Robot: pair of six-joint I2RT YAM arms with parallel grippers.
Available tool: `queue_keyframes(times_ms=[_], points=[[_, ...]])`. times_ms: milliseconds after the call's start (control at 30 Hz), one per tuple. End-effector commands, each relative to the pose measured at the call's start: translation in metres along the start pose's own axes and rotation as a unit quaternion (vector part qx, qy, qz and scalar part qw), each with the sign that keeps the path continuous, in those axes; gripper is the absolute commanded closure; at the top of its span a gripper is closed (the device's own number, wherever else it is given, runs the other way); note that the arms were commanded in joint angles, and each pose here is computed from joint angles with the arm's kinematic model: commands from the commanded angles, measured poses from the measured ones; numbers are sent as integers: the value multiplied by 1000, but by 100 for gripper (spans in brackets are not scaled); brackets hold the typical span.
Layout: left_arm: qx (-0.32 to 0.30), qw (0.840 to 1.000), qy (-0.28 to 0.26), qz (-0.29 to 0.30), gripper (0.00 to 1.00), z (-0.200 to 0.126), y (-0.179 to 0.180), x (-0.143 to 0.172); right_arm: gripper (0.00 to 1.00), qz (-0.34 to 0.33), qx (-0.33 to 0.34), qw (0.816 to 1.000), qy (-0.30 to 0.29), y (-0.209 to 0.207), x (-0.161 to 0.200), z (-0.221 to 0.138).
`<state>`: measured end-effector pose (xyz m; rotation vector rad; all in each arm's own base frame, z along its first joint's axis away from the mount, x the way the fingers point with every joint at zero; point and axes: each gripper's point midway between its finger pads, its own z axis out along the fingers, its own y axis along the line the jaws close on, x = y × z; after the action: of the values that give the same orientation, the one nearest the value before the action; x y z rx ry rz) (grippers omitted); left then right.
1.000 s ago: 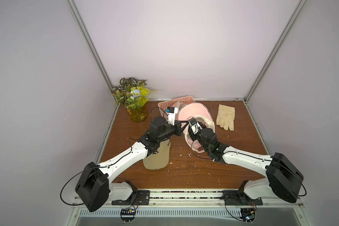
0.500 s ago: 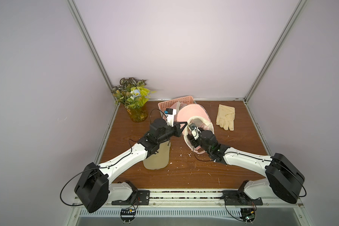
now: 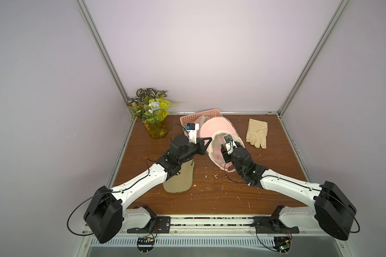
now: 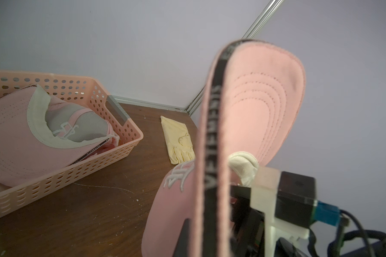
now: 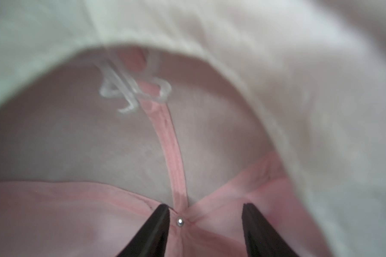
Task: Turn the baseball cap inside out
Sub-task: Turn over the baseball cap.
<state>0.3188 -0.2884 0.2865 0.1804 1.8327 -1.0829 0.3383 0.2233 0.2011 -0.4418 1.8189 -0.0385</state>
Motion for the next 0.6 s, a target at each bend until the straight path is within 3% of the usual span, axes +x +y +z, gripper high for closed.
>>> queue_keyframes(times_ms=[0, 100, 333, 567], points=[[5, 999, -42, -2, 98, -10, -9, -20, 42, 17, 72, 997, 21, -24, 12, 1], [4, 999, -46, -1, 98, -12, -9, -21, 41, 30, 83, 996, 33, -28, 15, 2], [-6, 999, -50, 10, 98, -9, -2, -19, 35, 60, -72, 995, -29, 12, -32, -11], [-32, 996, -70, 48, 100, -1, 10, -23, 30, 110, -152, 975, -117, 19, -88, -42]])
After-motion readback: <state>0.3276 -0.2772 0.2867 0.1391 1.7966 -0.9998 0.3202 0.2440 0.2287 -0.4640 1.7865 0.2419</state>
